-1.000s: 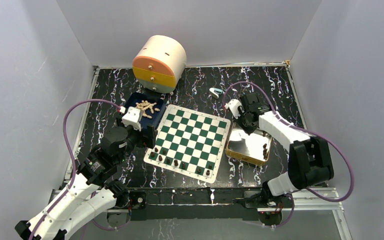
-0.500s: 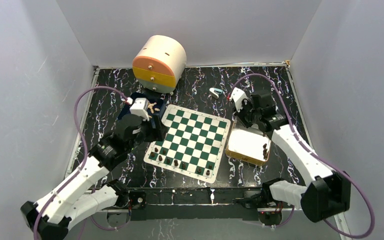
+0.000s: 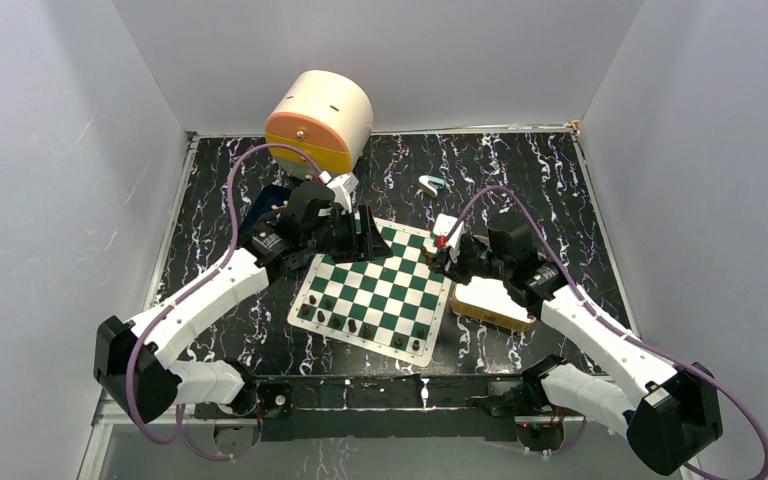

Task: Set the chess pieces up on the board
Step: Place the chess piece on the chessboard.

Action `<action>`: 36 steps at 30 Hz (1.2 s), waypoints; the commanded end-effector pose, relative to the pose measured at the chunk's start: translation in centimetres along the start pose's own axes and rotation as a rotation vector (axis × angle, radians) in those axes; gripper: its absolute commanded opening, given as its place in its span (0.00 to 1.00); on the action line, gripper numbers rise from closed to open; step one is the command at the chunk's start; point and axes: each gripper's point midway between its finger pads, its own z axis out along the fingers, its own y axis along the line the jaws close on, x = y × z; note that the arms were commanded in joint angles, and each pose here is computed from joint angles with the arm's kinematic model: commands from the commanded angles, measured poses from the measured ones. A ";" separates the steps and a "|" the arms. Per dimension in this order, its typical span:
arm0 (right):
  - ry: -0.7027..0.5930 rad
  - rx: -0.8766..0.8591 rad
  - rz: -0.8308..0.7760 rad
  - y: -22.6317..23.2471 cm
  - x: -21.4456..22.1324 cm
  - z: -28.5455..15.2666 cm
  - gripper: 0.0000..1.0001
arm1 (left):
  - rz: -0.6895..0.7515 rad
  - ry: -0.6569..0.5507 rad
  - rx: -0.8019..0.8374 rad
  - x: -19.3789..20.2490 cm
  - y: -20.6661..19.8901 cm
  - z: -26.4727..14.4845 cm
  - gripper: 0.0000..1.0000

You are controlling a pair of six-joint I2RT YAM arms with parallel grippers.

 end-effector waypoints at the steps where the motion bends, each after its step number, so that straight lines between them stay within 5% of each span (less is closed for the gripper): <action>1: -0.146 -0.025 -0.095 0.8 -3.4 0.2 0.00 | -0.014 0.006 0.148 -1.4 -4.0 -0.7 0.58; 12: -0.209 -0.089 -0.121 2.8 -5.0 0.8 0.00 | -0.025 0.124 0.188 0.0 -3.9 2.2 0.54; 36: -0.175 -0.117 -0.114 3.3 -4.5 1.8 0.00 | -0.044 0.156 0.226 0.4 -4.0 3.8 0.50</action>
